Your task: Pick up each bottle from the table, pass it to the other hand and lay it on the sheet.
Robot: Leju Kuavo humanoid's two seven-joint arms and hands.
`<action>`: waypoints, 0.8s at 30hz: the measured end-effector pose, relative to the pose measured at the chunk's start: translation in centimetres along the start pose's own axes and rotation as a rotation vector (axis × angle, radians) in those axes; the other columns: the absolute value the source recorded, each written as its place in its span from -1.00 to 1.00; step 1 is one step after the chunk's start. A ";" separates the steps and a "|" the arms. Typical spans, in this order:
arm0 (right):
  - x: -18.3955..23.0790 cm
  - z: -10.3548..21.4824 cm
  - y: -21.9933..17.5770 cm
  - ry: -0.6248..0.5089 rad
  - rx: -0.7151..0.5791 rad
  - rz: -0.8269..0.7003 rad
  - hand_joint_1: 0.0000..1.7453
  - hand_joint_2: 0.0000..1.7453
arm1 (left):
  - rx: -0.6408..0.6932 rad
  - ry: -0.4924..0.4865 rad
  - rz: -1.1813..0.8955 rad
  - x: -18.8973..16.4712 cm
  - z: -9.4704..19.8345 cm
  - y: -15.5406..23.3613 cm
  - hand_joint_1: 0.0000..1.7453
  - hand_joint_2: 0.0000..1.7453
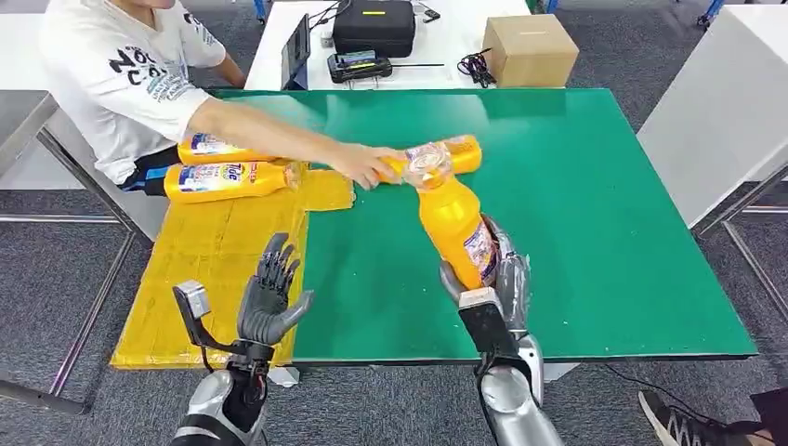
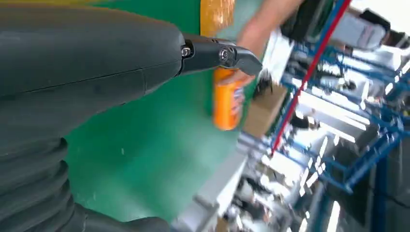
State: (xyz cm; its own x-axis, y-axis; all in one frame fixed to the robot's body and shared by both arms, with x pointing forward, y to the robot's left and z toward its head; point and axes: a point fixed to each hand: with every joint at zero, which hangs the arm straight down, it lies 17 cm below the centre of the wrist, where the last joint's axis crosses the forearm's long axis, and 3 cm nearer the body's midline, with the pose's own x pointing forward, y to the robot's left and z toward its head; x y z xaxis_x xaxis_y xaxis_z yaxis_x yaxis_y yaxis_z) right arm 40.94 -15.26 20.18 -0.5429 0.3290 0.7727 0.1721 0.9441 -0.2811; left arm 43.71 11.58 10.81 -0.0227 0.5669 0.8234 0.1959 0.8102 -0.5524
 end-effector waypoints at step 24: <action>1.8 3.6 11.5 0.041 0.247 -0.149 1.00 1.00 | -0.143 0.027 0.015 -0.4 0.8 -5.3 -1.00 1.00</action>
State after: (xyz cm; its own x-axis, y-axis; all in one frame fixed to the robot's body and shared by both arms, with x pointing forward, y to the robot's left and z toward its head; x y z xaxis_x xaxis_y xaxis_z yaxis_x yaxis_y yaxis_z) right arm 38.99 -3.91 16.25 -0.5124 0.1924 0.8369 -0.1150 0.9504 -0.2889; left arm 41.93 7.17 13.31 0.0069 0.5732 0.8194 0.3335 0.7712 -0.5422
